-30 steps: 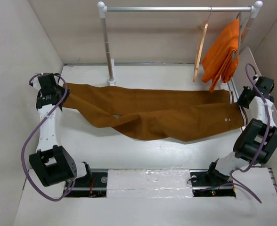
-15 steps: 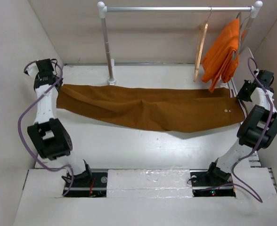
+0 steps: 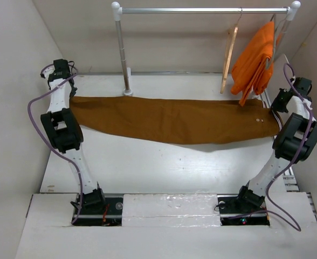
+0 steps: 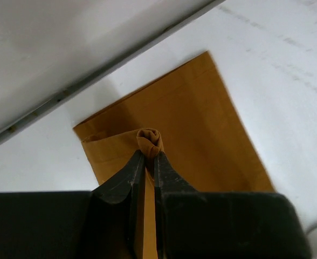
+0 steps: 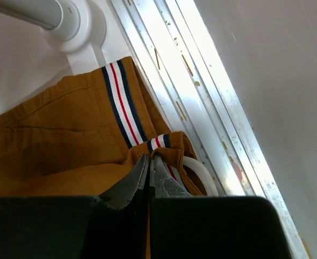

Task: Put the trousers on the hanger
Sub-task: Fold the trousers at the center of the board.

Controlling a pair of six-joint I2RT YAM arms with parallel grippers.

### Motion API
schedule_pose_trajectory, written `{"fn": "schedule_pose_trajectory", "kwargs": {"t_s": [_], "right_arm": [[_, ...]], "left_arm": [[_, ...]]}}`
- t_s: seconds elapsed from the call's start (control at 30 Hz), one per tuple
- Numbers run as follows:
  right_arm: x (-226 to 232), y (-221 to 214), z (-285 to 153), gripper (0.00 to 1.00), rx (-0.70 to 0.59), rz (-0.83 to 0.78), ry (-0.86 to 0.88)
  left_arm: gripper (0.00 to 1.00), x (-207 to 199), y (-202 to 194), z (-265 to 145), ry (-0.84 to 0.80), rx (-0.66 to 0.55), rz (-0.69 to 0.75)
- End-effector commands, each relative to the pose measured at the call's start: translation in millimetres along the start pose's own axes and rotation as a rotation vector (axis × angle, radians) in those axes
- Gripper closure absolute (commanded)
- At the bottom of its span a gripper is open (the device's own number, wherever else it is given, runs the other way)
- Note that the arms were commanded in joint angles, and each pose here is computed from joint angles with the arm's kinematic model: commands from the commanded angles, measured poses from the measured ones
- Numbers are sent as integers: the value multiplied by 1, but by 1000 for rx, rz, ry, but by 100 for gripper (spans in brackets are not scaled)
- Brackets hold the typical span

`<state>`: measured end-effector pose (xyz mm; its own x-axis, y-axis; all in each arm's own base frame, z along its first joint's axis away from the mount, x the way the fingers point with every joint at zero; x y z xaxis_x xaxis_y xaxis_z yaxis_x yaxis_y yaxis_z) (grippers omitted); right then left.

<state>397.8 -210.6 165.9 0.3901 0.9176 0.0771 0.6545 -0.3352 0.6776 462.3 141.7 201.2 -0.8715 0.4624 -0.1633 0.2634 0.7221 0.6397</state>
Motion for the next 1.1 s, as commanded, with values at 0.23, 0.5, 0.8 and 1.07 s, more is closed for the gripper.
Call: {"fn": "schedule_pose_trajectory", "kwargs": {"t_s": [0.23,0.5,0.8,1.07], "right_arm": [[-12,50,5,100,-201,5,-32],[-14,57,23,100,-217,-2,-24],[0,69,30,88,-263,44,28],[17,85,-14,30,-313,46,98]], "left_arm": [[100,36,43,10,83,-53,-27],[100,24,40,43,82,-43,-32],[87,-13,59,42,-68,-150,-101],[25,-12,76,-5,-157,-171,-132]]}}
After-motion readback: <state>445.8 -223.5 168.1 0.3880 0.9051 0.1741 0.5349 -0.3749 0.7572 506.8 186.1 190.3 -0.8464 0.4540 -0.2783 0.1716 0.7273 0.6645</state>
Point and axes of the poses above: each gripper's point midway between its finger pads, its own z axis out along the fingers, its own x axis along the line the jaws close on, y = z × x, the point moved 8 cm from there along -z, back along the fingers, and after that the axes turned 6 degrees about -z, right-handed, at the moved point
